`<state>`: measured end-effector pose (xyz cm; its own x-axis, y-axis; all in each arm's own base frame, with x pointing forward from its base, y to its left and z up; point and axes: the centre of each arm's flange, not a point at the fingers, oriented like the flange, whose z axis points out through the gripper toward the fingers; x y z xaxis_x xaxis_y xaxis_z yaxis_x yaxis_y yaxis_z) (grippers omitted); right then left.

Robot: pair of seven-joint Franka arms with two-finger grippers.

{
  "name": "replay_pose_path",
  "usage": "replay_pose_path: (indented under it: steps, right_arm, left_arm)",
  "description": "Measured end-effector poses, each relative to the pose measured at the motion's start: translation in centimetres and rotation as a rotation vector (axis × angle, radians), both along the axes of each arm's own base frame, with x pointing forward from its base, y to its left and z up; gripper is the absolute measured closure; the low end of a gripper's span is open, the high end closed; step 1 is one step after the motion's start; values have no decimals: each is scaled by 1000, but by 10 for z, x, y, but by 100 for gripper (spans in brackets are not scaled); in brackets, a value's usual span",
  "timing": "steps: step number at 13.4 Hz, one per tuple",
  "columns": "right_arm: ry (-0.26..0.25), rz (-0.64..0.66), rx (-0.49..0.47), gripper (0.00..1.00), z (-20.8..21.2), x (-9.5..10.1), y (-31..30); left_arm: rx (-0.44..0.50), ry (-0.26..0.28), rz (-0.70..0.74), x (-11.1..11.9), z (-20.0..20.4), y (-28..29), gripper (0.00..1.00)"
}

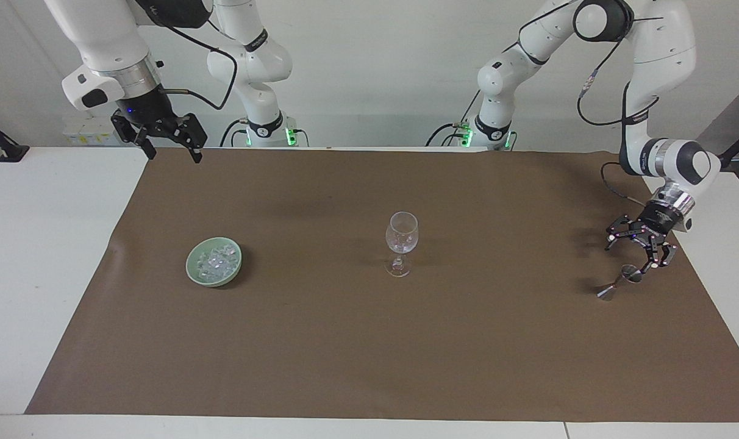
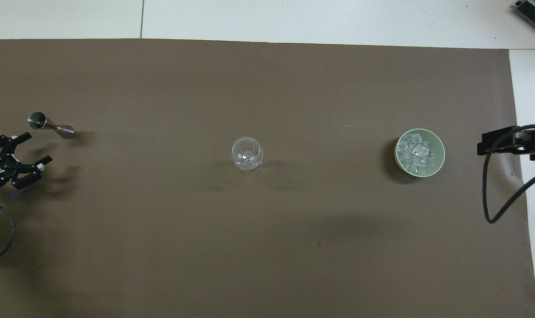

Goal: Pour wine and add ice with both arms
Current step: 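Move the left gripper forward to the silver jigger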

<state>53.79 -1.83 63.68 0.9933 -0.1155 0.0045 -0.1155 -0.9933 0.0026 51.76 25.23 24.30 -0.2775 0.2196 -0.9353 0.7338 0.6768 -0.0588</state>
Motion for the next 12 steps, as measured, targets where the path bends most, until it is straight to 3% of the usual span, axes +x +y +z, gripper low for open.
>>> replay_pose_path:
  steps: [12]
  right_arm:
    - [0,0,0,0,0,0,0]
  left_arm:
    - [-81,-27,82,3,-21,-19,0]
